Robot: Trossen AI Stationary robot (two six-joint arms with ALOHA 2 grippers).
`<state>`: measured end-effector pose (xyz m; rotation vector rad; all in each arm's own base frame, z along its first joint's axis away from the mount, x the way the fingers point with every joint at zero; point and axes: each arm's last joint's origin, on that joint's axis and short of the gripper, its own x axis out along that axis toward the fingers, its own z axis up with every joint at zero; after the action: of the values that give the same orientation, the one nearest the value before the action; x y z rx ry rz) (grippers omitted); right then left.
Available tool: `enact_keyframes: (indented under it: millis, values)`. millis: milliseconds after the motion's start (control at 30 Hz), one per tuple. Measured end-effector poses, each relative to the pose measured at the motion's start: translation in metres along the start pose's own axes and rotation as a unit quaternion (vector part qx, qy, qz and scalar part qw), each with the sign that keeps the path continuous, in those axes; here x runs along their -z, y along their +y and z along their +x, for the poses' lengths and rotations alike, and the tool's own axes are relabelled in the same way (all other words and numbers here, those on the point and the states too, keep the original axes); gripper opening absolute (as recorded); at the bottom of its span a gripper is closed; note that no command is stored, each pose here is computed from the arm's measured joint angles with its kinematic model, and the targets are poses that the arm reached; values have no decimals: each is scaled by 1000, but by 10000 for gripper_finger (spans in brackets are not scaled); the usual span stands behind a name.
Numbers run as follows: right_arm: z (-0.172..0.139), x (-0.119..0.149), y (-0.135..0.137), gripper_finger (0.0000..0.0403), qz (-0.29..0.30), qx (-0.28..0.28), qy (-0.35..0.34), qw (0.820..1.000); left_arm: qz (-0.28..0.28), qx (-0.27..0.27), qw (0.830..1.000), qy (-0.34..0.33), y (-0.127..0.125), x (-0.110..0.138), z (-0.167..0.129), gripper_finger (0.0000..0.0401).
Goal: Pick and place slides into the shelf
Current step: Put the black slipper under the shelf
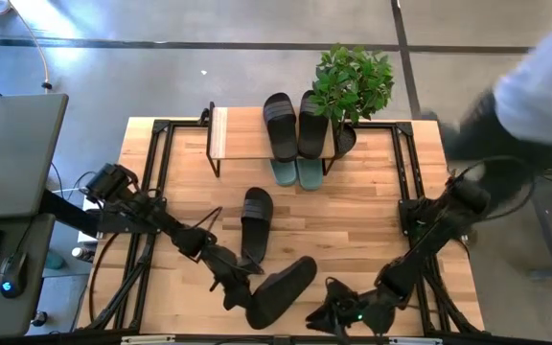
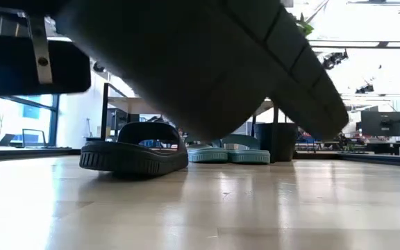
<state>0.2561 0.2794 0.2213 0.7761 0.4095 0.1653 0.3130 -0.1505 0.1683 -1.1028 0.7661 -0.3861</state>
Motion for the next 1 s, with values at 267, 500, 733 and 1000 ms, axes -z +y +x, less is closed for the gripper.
enact_keyframes:
  millis: [267, 500, 733, 1000]
  values:
    - [-37, -29, 2, 64, -45, 67, 19, 997, 134, -185, 967, 113, -43, 0, -2, 32]
    - [-45, -41, -1, 64, -74, 86, 11, 993, 289, -301, 901, 118, -102, -9, -21, 32]
    - [-44, -43, -1, 64, -99, 87, 13, 991, 415, -413, 803, 115, -130, -7, -44, 32]
    - [-55, -41, -3, 64, -91, 107, 38, 989, 495, -494, 705, 117, -121, -11, -46, 32]
